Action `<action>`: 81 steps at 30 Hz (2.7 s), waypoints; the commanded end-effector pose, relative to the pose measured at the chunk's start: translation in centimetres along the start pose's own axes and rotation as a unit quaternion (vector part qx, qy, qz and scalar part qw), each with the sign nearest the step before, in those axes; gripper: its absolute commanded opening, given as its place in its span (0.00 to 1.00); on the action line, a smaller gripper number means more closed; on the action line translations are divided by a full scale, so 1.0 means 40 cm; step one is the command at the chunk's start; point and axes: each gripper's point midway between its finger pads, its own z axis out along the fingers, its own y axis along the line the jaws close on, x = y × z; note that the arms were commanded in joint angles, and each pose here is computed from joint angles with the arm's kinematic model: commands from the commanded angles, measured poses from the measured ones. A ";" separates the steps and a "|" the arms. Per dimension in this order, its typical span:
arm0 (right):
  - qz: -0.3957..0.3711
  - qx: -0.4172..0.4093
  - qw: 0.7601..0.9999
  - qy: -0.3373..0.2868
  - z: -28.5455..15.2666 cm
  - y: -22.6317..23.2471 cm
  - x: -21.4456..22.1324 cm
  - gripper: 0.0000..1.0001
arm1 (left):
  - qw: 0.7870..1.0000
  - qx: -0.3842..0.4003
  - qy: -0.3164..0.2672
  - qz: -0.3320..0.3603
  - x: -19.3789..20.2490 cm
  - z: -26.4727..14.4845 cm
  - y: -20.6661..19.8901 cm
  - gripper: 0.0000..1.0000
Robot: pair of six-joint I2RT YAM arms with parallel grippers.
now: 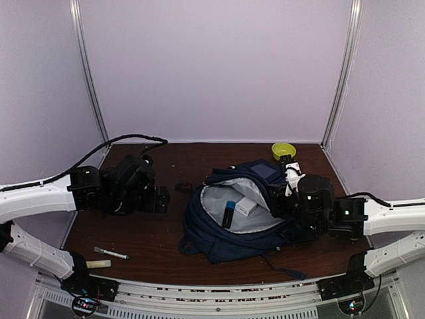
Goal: Pack the student bag
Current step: Pick up the pen at the center of the board.
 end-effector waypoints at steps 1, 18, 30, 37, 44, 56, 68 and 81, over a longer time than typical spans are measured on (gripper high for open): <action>0.002 0.046 0.999 -0.014 -0.003 -0.047 -0.015 0.00 | 0.994 -0.095 0.022 -0.059 0.052 0.001 0.134 0.98; 0.037 0.057 0.997 -0.022 -0.009 -0.070 0.003 0.00 | 0.906 -0.223 0.149 -0.328 0.286 -0.074 0.344 0.95; 0.048 0.052 0.997 -0.029 -0.017 -0.067 -0.015 0.00 | 0.875 -0.223 0.140 -0.407 0.333 -0.018 0.431 0.82; 0.050 0.057 0.997 -0.034 -0.018 -0.079 -0.010 0.00 | 0.848 -0.225 0.201 -0.435 0.418 0.015 0.433 0.58; 0.046 0.055 0.997 -0.026 -0.008 -0.077 0.005 0.00 | 0.837 -0.232 0.210 -0.449 0.456 0.034 0.440 0.51; 0.044 0.056 0.997 -0.023 -0.001 -0.076 0.011 0.00 | 0.829 -0.241 0.225 -0.451 0.493 0.041 0.445 0.34; 0.051 0.053 0.997 -0.031 -0.009 -0.082 0.011 0.00 | 0.836 -0.227 0.216 -0.450 0.484 0.069 0.439 0.00; 0.060 0.050 0.996 -0.034 -0.011 -0.091 0.014 0.00 | 0.888 -0.151 0.148 -0.408 0.320 0.098 0.396 0.00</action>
